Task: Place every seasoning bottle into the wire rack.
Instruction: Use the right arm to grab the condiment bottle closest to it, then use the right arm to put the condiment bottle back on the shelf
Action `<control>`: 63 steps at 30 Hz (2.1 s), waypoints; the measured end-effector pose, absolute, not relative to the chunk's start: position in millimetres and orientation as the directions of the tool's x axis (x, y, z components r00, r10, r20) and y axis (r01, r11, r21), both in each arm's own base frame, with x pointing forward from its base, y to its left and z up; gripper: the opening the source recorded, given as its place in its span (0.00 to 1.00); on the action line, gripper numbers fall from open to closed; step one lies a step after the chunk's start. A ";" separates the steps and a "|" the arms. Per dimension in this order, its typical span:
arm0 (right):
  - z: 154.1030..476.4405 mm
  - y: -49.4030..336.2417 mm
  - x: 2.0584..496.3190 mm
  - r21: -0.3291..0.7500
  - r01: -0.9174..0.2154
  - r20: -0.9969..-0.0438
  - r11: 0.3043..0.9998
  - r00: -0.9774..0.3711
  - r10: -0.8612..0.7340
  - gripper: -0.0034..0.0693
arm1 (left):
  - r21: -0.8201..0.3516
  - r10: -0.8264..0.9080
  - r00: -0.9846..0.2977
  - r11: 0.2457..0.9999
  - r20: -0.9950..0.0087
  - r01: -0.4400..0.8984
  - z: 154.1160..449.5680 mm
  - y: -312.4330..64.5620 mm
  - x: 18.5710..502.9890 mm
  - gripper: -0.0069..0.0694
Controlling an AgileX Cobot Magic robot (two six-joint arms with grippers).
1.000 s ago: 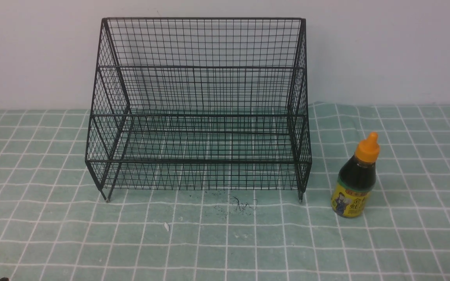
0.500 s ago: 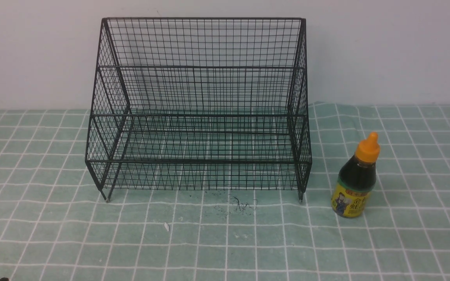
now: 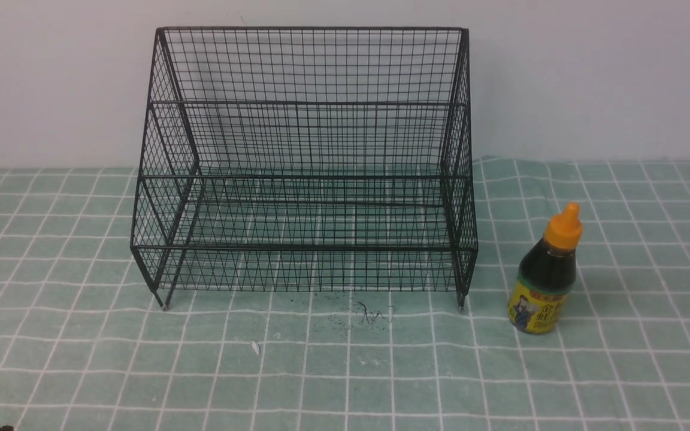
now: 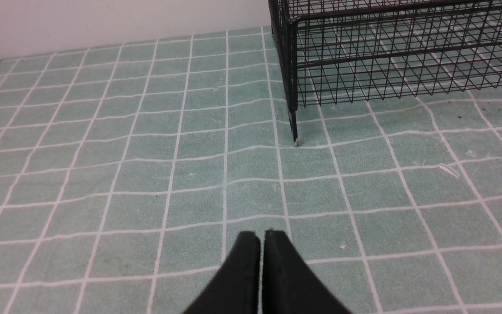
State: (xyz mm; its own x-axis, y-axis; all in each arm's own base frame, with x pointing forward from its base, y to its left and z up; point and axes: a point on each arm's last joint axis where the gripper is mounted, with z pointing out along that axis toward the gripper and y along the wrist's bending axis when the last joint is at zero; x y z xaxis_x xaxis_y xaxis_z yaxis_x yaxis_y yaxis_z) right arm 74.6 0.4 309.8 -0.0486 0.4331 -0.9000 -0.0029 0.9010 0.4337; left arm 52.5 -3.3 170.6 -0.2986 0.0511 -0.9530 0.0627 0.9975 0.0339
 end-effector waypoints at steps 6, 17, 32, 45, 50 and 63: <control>341.3 28.7 137.2 0.128 0.017 -0.763 0.992 -0.637 0.110 0.03 | 0.034 0.051 -0.299 0.997 -0.953 0.063 170.6 -3.3 52.5 0.08; 338.1 117.3 253.5 0.029 -0.334 -0.391 0.942 -0.871 -0.297 0.03 | 0.034 0.051 -0.299 0.997 -0.953 0.063 170.6 -3.3 52.5 0.08; 325.1 83.0 339.4 0.038 -0.179 -0.364 0.983 -0.919 -0.153 0.35 | 0.034 0.051 -0.299 0.997 -0.953 0.063 170.6 -3.3 52.5 0.08; 289.4 95.4 356.6 0.111 -0.205 -0.268 0.972 -0.948 -0.169 0.89 | 0.034 0.051 -0.299 0.997 -0.953 0.063 170.6 -3.3 52.5 0.08; 271.4 96.8 362.5 0.107 -0.212 -0.224 0.971 -0.957 -0.184 0.72 | 0.034 0.051 -0.299 0.997 -0.953 0.063 170.6 -3.3 52.5 0.08; 337.8 95.5 329.3 0.126 -0.254 -0.381 0.959 -0.905 -0.189 0.45 | 0.034 0.051 -0.299 0.997 -0.953 0.063 170.6 -3.3 52.5 0.08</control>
State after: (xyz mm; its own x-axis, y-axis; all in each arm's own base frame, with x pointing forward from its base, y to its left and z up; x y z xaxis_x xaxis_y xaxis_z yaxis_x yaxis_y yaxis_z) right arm 329.3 95.5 337.8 -0.9050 -0.1893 -0.3810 -0.2537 0.9590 0.1261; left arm 52.5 -3.3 170.6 -0.2986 0.0511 -0.9530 0.0627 0.9975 0.0339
